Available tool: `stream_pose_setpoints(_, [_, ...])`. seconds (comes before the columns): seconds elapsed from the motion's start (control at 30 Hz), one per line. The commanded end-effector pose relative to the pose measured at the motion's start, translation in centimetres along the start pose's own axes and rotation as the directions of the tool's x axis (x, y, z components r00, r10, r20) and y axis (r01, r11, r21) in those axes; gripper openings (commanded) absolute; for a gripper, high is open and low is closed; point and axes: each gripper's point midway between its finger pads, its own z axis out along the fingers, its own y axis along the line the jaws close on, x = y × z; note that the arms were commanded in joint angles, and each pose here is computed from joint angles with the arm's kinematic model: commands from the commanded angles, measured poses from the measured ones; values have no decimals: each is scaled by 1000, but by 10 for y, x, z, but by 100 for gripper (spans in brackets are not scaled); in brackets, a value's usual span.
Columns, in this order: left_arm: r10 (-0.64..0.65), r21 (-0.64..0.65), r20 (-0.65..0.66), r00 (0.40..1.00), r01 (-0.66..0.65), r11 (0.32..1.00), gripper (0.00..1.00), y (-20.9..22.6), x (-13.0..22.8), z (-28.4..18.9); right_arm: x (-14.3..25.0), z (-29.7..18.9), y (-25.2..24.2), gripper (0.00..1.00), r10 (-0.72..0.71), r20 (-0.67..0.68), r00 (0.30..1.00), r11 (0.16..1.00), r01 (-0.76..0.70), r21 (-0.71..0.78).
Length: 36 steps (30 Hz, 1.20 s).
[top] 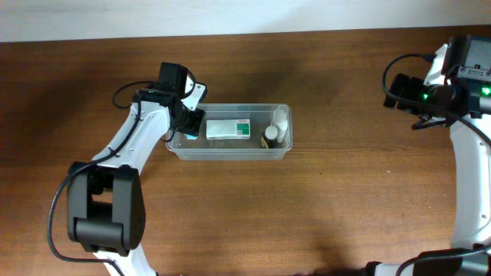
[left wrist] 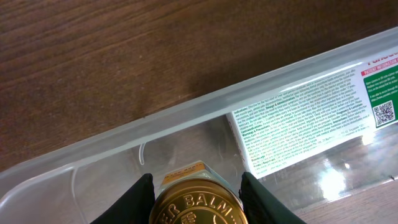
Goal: Pack container
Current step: 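Lower the balm jar into the container's left end and release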
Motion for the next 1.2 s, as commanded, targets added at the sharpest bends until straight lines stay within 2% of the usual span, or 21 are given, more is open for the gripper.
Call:
stream_pose_setpoints(0.0, [10, -12, 9, 1000, -10, 1000, 40, 3, -5, 0, -3, -1, -3, 98, 13, 9, 1000, 1000, -13, 10])
stream_pose_setpoints(0.43, [10, -12, 9, 1000, -10, 1000, 51, 3, -5, 0, -3, -1, -3, 98, 13, 9, 1000, 1000, -13, 10])
stream_pose_setpoints(0.77, [7, -14, 21, 1000, -6, 1000, 52, 3, -9, -4, -3, -1, -3, 98, 13, 9, 1000, 1000, -13, 10])
stream_pose_setpoints(1.17, [17, -30, 115, 993, -13, 999, 53, 2, -28, -44, -3, -1, -3, 98, 13, 9, 1000, 1000, -13, 10])
